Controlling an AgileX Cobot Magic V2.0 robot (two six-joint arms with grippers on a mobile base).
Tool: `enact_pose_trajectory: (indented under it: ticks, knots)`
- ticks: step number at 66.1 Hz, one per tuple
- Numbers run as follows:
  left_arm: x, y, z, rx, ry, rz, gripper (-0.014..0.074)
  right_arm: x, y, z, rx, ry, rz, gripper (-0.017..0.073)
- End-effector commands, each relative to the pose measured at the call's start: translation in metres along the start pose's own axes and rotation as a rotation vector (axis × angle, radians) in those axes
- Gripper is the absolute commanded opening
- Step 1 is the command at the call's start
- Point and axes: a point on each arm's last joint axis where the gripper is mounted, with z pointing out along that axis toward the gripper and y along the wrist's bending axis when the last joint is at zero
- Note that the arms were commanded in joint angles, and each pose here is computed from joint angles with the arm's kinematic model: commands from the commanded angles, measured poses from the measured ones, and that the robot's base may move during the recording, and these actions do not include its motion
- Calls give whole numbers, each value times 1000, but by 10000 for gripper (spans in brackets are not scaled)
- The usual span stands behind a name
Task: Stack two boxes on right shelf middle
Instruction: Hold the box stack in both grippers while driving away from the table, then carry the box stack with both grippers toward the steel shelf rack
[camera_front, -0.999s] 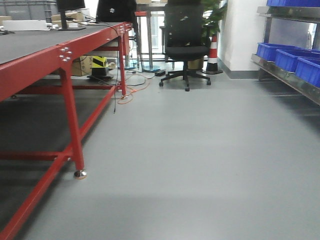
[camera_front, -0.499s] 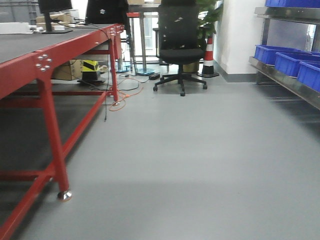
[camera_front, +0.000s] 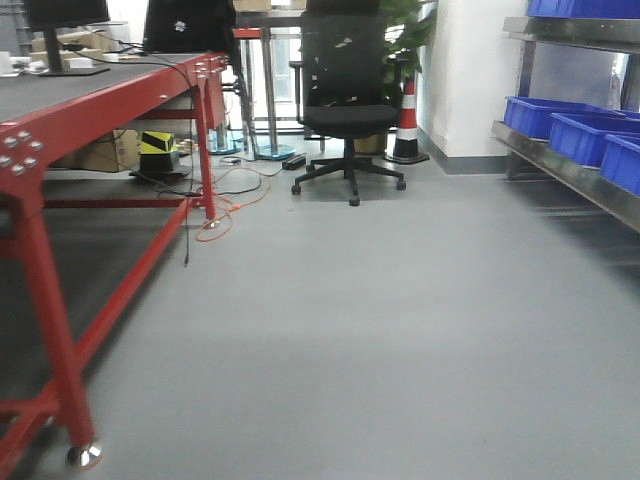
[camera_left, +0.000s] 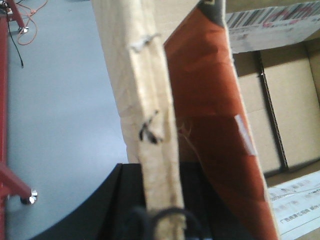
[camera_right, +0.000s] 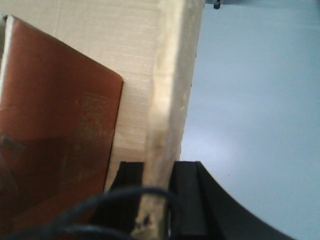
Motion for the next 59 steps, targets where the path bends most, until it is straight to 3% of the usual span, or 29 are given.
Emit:
enact_pose_trajectory:
  ticks: [1, 47, 59]
  knots:
    - [-4, -4, -12, 48, -51, -13, -111, -11, -3, -7, 26, -113, -15, -155]
    - [-4, -4, -12, 42, -52, -11, -111, -11, -3, -4, 25, -108, -14, -155]
    - [-5, 0, -12, 4, -56, 3, -111, -11, -3, -4, 21, -108, -13, -155]
